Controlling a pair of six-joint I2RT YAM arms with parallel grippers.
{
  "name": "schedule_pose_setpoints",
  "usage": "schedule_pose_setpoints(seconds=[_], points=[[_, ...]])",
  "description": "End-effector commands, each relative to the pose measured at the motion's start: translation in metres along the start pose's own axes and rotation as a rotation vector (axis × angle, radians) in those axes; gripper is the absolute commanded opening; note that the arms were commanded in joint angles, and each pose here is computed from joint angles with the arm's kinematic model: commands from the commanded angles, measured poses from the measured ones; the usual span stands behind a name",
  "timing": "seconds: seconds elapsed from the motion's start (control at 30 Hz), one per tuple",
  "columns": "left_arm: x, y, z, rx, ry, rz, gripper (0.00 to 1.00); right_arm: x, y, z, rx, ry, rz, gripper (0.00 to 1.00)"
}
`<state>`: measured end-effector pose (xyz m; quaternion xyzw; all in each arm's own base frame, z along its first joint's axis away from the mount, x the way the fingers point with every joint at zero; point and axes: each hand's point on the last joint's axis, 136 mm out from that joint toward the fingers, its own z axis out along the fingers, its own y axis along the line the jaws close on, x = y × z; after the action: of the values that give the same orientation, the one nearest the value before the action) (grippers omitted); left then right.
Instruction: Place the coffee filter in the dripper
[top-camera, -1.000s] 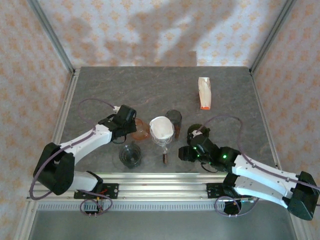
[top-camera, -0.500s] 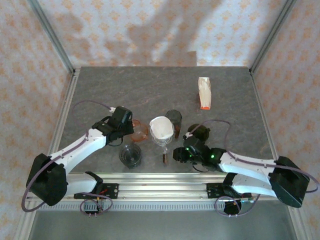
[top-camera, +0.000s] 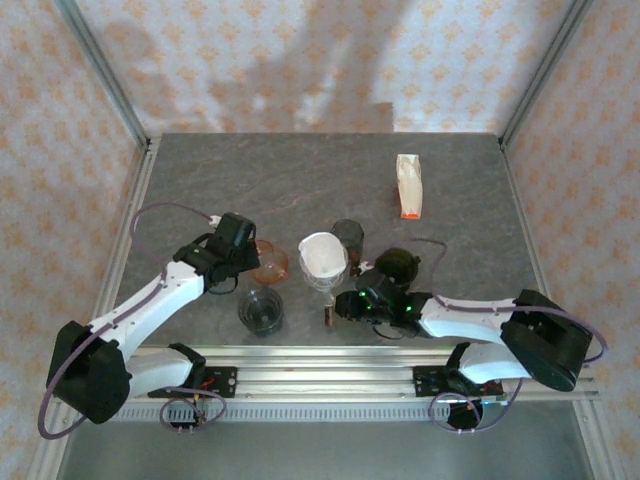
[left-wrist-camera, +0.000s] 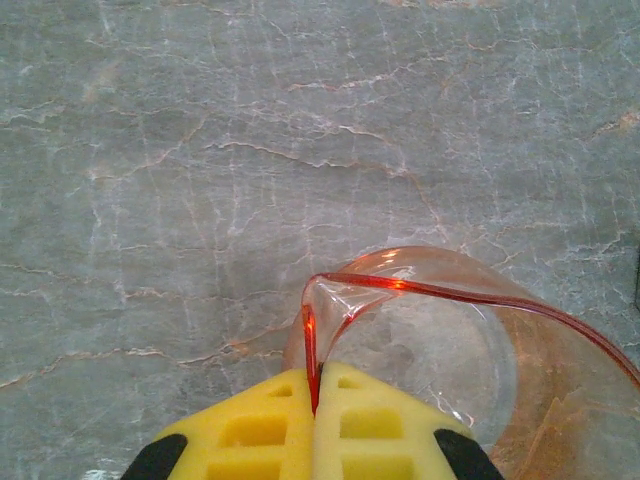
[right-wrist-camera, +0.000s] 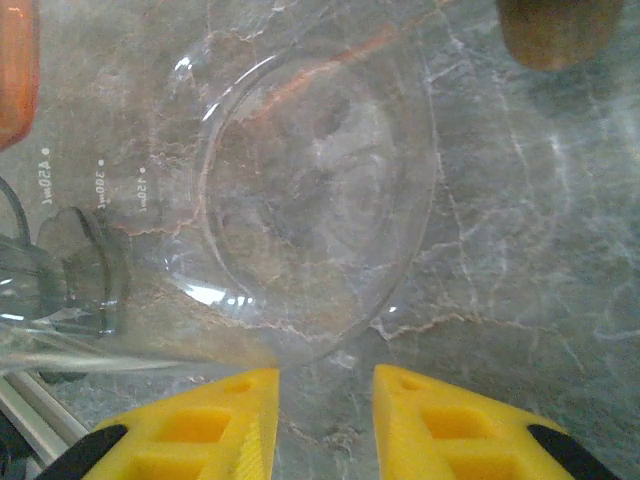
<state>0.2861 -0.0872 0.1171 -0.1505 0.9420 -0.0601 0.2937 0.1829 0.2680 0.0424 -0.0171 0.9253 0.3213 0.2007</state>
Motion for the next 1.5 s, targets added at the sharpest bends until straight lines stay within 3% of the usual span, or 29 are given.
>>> schedule_pose_setpoints(seconds=[0.0,0.67,1.47], points=[[-0.002,0.01,-0.006,-0.019,-0.02,-0.006,0.0,-0.021,0.022,0.003,-0.062,-0.065,0.009,0.31],[-0.004,0.042,-0.018,-0.066,-0.068,-0.081,0.0,-0.075,0.052,0.054,-0.078,-0.136,0.021,0.3],[-0.001,0.054,-0.014,-0.091,-0.068,-0.104,0.0,-0.136,0.074,0.128,-0.092,-0.101,0.029,0.29]])
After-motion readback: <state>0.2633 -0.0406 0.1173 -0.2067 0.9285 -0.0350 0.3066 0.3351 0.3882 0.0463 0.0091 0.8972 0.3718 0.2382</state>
